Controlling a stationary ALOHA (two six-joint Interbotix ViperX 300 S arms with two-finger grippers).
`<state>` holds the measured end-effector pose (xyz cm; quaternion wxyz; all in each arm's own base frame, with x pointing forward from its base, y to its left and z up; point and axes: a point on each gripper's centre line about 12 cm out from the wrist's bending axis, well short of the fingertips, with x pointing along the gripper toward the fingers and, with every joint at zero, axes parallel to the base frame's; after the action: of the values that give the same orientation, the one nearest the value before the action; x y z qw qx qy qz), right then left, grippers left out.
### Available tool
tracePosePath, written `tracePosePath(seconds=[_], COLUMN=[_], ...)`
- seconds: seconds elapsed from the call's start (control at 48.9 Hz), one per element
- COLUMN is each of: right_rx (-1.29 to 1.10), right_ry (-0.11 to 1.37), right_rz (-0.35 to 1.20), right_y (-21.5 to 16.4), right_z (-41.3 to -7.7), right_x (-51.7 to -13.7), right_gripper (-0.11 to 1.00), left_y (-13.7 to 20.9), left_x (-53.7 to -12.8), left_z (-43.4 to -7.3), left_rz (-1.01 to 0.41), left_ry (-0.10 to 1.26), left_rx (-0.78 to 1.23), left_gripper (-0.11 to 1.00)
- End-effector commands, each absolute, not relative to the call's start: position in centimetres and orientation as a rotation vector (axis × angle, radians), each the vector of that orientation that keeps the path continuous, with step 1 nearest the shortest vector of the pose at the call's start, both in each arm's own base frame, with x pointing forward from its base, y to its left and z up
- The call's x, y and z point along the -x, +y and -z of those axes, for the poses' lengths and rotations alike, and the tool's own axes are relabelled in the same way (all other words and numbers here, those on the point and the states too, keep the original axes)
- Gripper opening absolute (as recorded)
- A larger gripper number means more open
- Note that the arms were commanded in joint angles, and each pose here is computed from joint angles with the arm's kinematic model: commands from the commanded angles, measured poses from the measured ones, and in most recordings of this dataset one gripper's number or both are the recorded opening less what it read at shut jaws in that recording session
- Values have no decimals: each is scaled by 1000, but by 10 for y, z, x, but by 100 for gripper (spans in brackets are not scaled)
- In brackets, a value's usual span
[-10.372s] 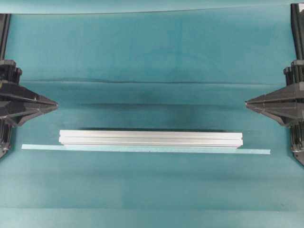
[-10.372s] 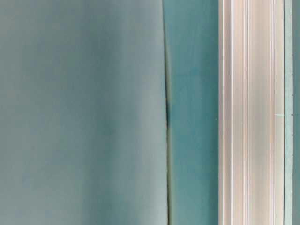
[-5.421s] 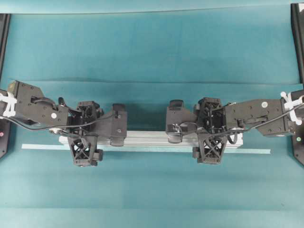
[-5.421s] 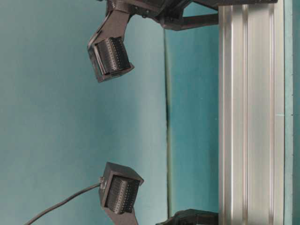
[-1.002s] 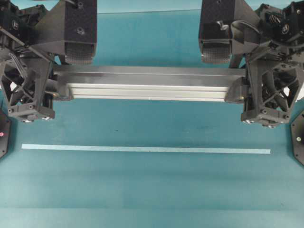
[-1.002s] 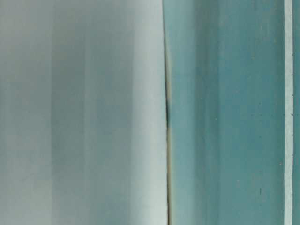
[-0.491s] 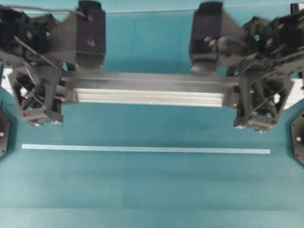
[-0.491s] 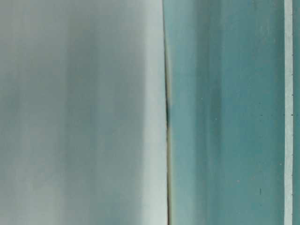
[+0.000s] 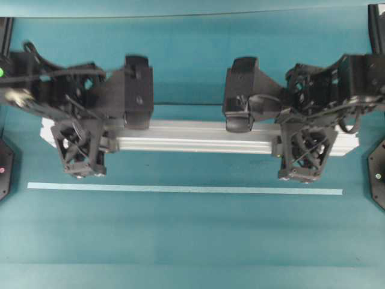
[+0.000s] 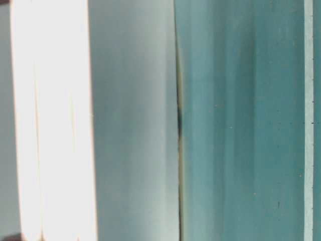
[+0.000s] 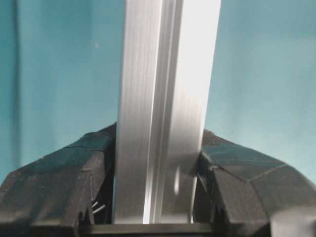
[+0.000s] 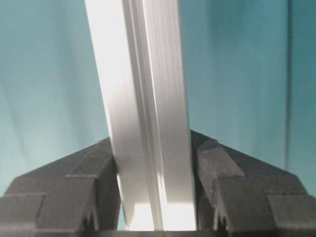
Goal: Lift the metal rail with both hands.
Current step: 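Lower the held rail with both grippers back onto the table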
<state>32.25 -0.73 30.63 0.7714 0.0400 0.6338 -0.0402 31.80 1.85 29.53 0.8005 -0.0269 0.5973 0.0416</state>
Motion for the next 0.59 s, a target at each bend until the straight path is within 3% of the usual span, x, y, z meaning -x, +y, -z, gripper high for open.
tracePosePath(seconds=[0.0, 0.573], right_rx=[-89, -99], right_ry=[1365, 1328], right_rz=[83, 78], right_y=[-7, -5], right_z=[-298, -212], right_x=[-320, -320], right_gripper=[38, 38], left_y=[22, 19], left_x=[-314, -316], left_z=[-290, -215], left_rz=[-112, -151], left_ry=[1271, 1233], left_rx=[76, 147], left_gripper=[36, 36])
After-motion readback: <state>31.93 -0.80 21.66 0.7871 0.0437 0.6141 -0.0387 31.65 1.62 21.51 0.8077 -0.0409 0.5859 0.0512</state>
